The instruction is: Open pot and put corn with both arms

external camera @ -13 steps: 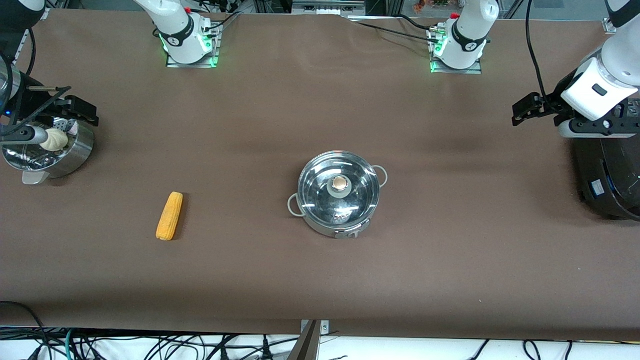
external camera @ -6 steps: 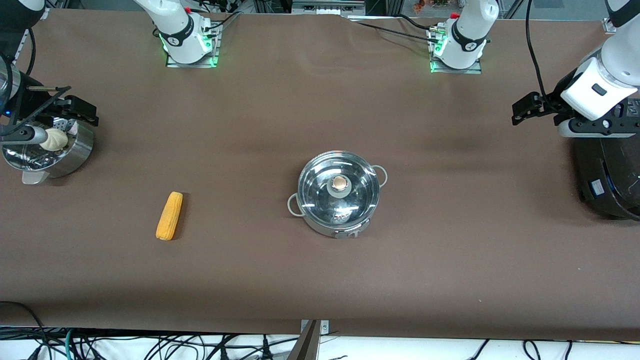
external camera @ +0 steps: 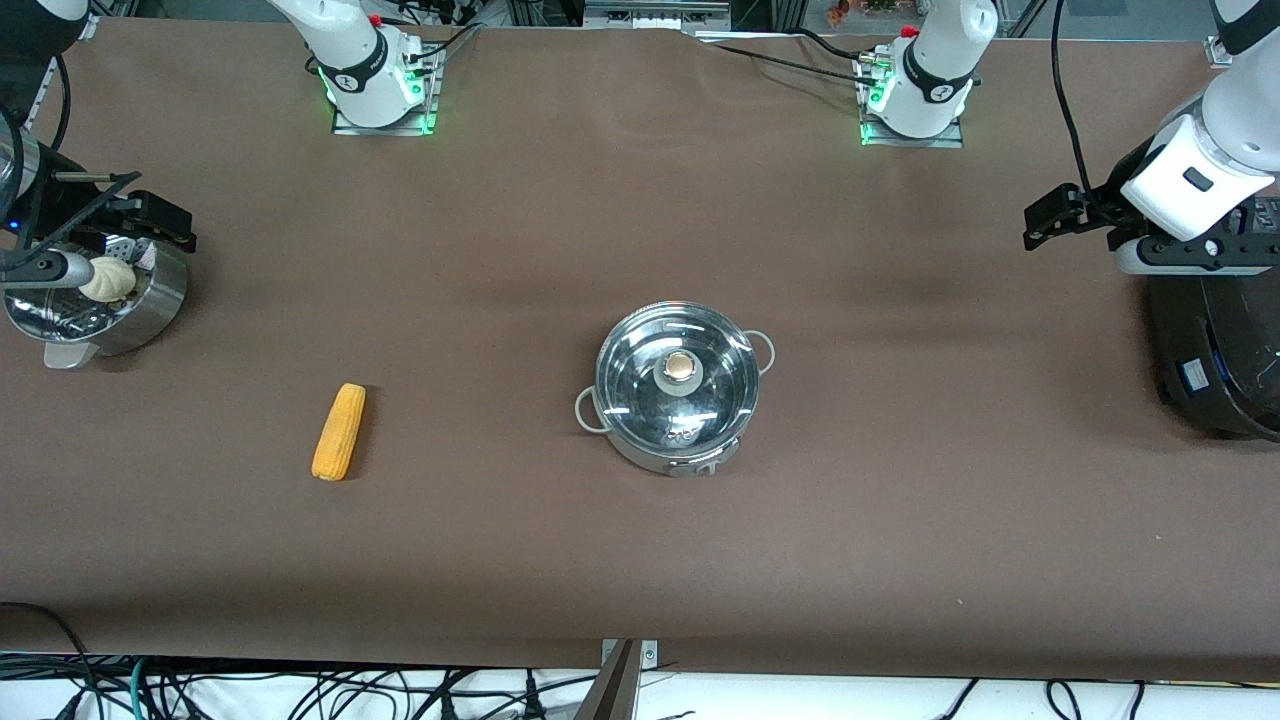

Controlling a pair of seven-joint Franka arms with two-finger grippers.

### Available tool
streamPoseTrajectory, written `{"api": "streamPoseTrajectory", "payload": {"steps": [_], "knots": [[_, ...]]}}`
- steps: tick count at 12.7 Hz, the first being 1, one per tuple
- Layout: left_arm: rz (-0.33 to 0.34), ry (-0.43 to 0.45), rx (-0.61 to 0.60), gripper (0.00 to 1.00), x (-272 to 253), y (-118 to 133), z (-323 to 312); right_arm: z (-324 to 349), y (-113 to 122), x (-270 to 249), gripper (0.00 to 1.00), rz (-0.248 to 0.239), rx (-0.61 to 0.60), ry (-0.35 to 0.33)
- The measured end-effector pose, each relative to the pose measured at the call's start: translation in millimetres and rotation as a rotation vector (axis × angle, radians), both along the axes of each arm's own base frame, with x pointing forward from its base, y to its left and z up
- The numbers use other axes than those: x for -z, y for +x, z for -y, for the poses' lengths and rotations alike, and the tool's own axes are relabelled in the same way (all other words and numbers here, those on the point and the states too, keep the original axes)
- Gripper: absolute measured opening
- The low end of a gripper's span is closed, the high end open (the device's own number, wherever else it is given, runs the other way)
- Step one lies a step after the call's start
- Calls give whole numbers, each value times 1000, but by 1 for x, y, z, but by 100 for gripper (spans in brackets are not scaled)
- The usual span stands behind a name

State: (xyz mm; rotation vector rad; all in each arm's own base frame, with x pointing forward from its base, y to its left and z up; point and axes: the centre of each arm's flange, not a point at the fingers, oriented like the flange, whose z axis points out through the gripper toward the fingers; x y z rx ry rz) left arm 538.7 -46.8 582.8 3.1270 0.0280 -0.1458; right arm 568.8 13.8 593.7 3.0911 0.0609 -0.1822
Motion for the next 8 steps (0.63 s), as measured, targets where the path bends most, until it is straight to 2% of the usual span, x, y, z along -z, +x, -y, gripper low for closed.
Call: {"api": "streamPoseTrajectory", "payload": {"steps": [3, 5, 8], "knots": [[-1, 0, 2, 100, 0, 0, 1, 0, 3, 6, 100, -9, 0, 0], [-2, 0, 13, 100, 0, -1, 7, -2, 8, 19, 100, -31, -3, 2], [14, -2, 93, 100, -6, 0, 51, -10, 21, 46, 100, -62, -18, 3]]}}
